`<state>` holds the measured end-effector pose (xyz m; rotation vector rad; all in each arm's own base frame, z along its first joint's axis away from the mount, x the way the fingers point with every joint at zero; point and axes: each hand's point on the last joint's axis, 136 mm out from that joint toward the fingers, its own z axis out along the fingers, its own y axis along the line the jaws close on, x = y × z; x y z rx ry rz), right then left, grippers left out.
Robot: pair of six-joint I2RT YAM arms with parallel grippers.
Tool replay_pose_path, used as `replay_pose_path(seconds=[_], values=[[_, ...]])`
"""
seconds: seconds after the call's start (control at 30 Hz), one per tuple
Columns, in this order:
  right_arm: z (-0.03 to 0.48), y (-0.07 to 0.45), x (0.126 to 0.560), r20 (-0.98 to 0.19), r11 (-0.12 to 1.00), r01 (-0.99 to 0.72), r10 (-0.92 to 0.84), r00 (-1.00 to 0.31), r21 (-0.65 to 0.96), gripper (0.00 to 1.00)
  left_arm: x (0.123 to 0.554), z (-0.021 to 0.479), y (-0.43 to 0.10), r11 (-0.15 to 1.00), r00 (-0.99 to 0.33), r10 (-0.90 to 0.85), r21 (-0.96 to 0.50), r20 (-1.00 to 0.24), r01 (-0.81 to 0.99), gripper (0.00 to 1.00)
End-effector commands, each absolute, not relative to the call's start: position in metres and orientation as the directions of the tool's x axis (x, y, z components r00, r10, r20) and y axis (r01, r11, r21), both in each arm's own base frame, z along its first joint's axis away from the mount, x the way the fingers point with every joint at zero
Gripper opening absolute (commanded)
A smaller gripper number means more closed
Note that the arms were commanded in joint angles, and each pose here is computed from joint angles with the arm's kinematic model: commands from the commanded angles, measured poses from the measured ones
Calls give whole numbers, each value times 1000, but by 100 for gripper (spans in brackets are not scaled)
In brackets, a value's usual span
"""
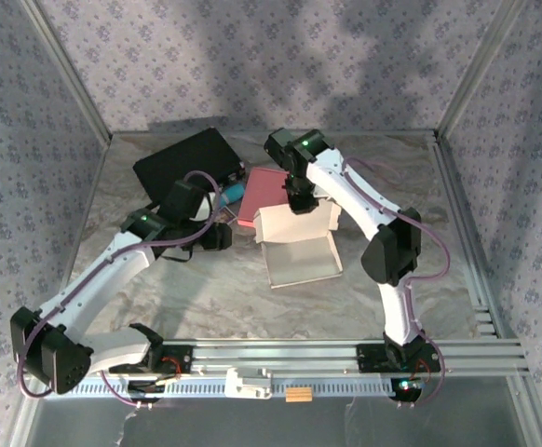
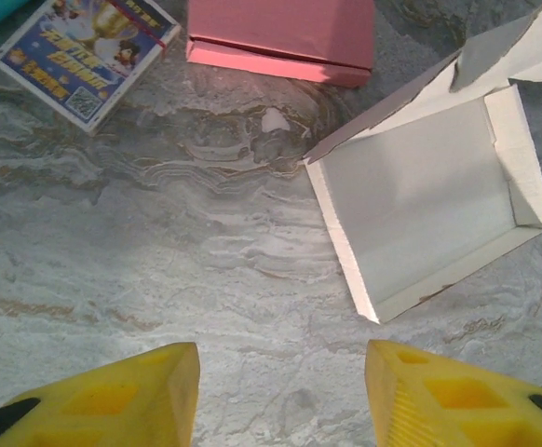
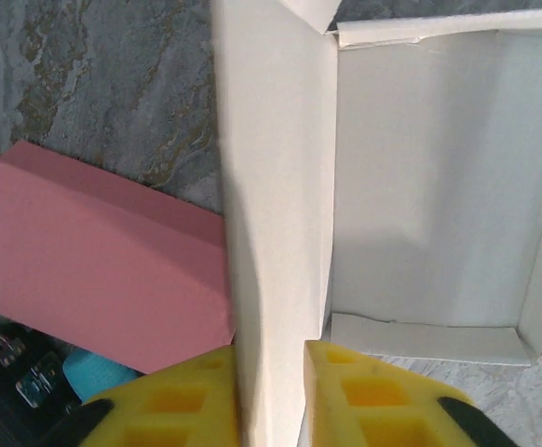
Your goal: Fold the paper box
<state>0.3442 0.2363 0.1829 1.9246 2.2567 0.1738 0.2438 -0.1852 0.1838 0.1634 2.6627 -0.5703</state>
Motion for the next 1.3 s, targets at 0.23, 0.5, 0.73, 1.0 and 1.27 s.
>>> replay_pose_path(seconds=[0.23,0.5,0.73,1.0,1.27], values=[[255,184,358,-251,423,799,904,-345,426,53,277,167,-210,877,-850,222,-283,-478,388,58],[270,151,354,-537,893,-80,193,-821,444,59,299,171,-248,804,-816,268,-348,-512,482,61],[195,106,305,-420,899,-253,-87,-903,357,60,298,156,-255,807,-811,338,-296,-479,511,62],[158,107,331,-481,889,-350,-178,-858,295,57,301,140,-263,815,-824,358,-284,-440,506,60],[151,128,356,-508,855,-456,-286,-813,249,55,308,135,-262,840,-841,327,-275,-432,468,55]])
